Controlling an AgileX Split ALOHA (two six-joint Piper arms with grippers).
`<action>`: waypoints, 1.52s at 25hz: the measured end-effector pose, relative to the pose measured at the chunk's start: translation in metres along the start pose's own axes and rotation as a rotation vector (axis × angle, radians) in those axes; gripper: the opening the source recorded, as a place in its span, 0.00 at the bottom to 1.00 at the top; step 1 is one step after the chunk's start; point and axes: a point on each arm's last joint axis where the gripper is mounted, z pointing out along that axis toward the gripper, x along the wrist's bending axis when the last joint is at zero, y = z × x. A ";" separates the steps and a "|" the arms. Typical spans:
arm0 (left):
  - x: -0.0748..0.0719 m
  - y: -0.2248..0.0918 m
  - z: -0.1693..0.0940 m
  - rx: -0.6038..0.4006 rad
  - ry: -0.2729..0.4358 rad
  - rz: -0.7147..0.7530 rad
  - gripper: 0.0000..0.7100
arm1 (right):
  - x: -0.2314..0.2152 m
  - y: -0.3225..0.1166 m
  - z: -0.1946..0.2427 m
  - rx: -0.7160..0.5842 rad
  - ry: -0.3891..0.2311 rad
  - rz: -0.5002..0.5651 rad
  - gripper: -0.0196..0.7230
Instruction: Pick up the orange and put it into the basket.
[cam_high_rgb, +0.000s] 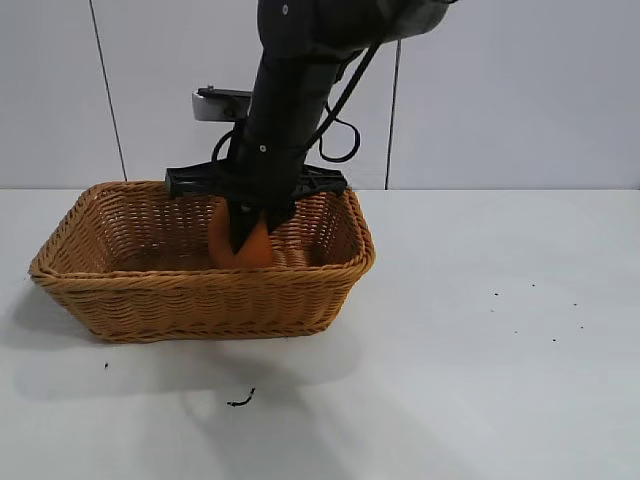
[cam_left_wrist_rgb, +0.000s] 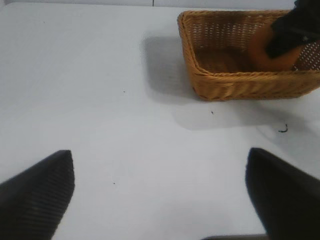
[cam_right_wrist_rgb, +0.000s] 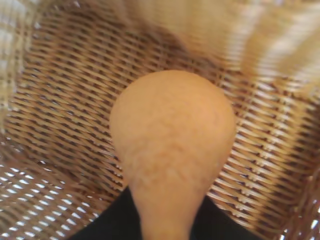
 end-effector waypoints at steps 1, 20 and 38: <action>0.000 0.000 0.000 0.000 0.000 0.000 0.94 | 0.000 0.000 -0.001 0.013 -0.002 -0.002 0.92; 0.000 0.000 0.000 0.000 0.000 0.000 0.94 | -0.129 0.037 -0.093 -0.049 -0.236 0.201 0.94; 0.000 0.000 0.000 0.000 0.000 0.000 0.94 | -0.289 -0.017 -0.126 -0.013 -0.316 0.525 0.94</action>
